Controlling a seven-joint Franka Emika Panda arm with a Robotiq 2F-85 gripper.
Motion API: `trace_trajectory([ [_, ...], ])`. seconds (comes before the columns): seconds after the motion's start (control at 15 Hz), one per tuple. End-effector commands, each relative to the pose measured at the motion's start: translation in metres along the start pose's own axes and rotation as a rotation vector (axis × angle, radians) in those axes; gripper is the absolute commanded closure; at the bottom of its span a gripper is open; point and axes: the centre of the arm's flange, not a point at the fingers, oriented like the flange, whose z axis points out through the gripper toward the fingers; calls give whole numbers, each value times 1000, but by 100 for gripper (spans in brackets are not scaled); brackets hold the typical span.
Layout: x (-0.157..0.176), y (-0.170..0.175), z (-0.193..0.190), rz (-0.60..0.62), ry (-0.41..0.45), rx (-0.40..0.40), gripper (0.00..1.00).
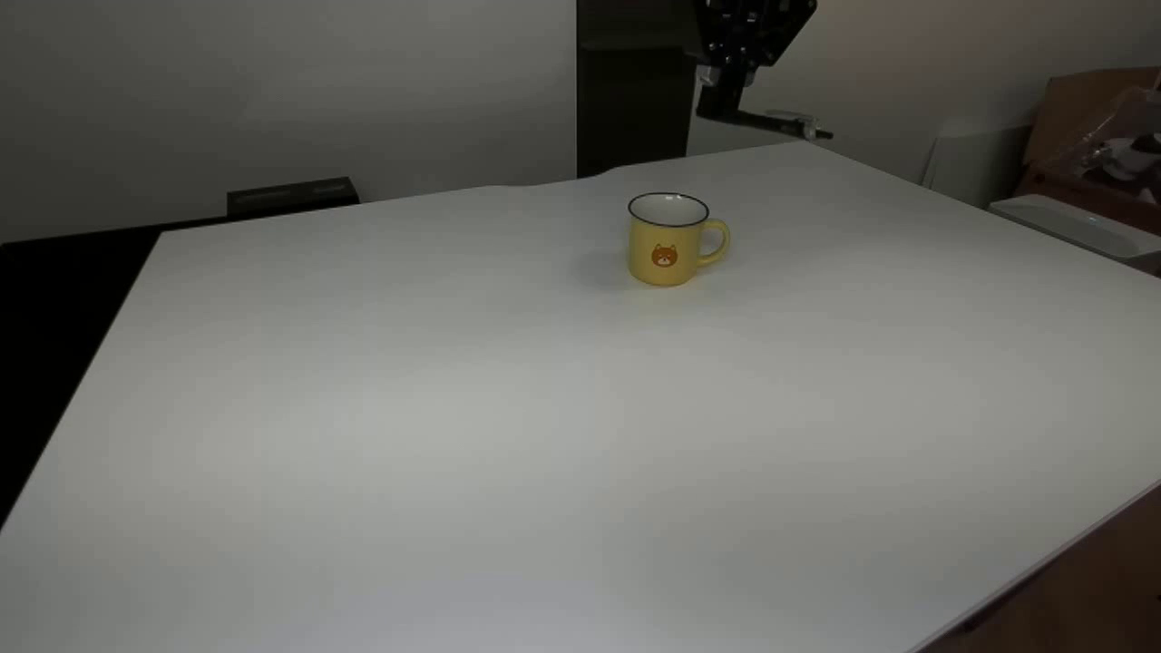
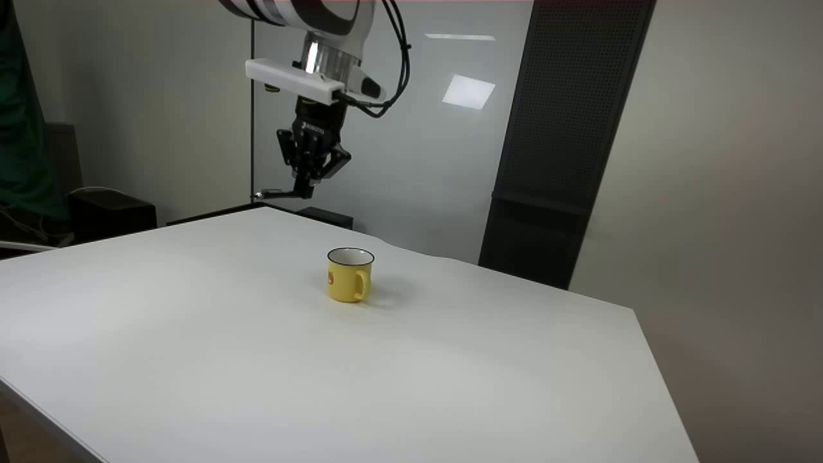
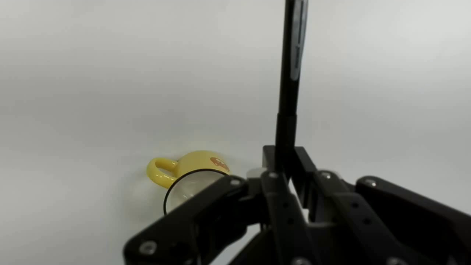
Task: Put the pen in the yellow mug
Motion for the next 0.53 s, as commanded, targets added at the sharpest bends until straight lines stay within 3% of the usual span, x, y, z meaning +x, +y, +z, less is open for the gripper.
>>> trace_trajectory([
  [0.0, 21, 26, -8, 33, -19, 44, 97],
  [0.07, 5, 20, -5, 24, -9, 21, 86],
  [0.33, 11, 28, -2, 33, -12, 31, 86],
  [0.4, 11, 27, 0, 47, -27, 16, 97],
  [0.47, 14, 30, 1, 63, -49, 11, 97],
])
